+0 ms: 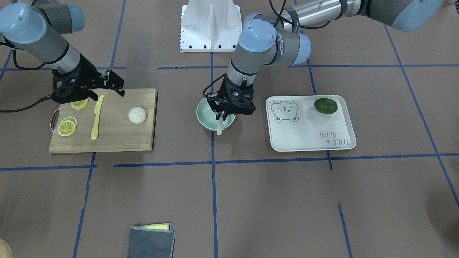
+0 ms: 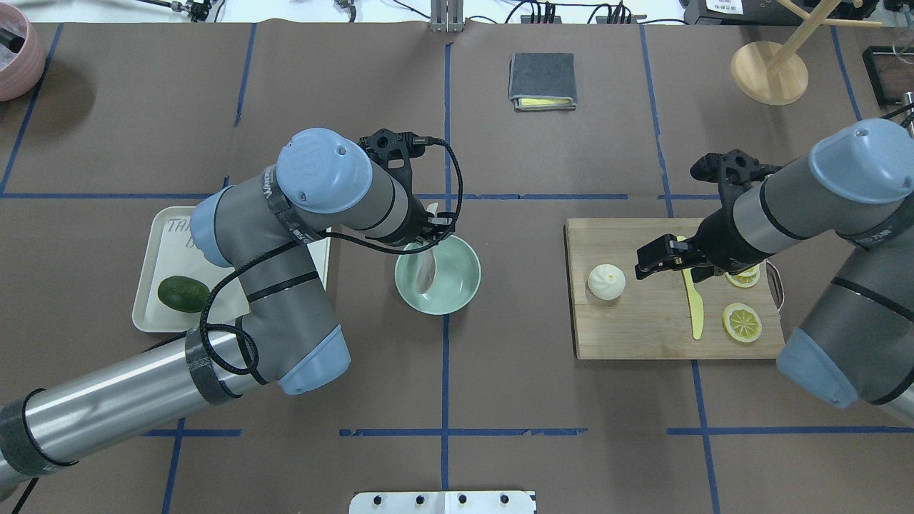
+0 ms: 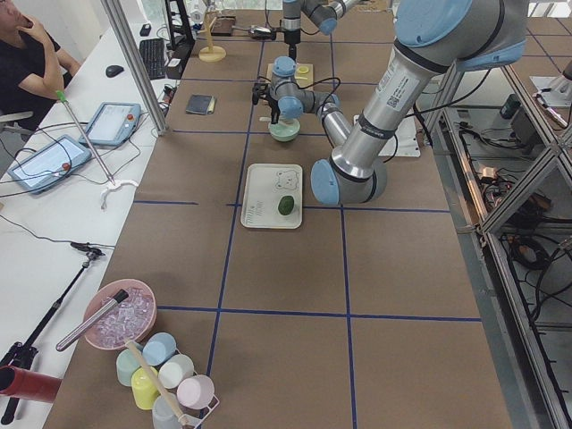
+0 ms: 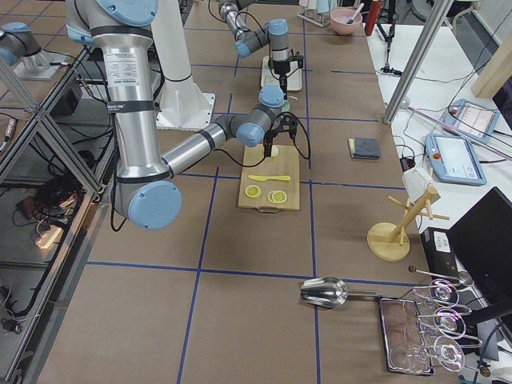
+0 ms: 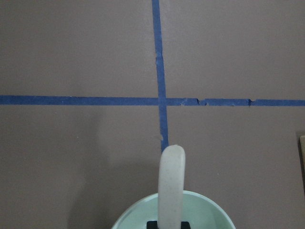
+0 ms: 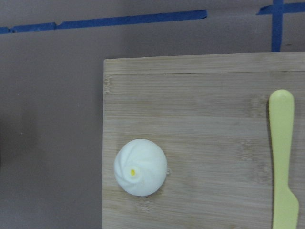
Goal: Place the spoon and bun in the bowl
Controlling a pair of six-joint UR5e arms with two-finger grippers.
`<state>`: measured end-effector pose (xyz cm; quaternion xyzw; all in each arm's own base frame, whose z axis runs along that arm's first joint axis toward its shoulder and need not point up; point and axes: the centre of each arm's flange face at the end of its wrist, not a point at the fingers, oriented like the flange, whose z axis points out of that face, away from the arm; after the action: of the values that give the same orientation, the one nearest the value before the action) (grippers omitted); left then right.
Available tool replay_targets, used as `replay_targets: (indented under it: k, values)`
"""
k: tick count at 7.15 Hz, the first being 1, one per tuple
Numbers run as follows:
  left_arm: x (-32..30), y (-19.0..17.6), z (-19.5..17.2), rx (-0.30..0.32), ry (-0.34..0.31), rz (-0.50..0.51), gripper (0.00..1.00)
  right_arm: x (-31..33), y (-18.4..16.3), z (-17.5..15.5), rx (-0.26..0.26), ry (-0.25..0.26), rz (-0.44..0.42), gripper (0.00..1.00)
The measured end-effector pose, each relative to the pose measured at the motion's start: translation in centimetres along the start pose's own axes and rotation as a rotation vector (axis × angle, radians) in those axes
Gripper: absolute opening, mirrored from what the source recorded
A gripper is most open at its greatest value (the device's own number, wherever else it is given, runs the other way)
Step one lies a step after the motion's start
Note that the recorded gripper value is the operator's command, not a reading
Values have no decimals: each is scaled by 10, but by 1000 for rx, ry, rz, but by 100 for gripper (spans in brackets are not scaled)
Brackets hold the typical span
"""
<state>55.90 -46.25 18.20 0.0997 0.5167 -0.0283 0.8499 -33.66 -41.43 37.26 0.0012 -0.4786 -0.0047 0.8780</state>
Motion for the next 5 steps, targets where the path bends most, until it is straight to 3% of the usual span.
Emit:
replay_targets:
  k: [2,5]
  values:
    - [-1,1,6,9,15,-1,73,-34,12,22,33,15,-5,100]
    - [3,-3,-9,45,34,7,78,-53,15,43,110,84,30,95]
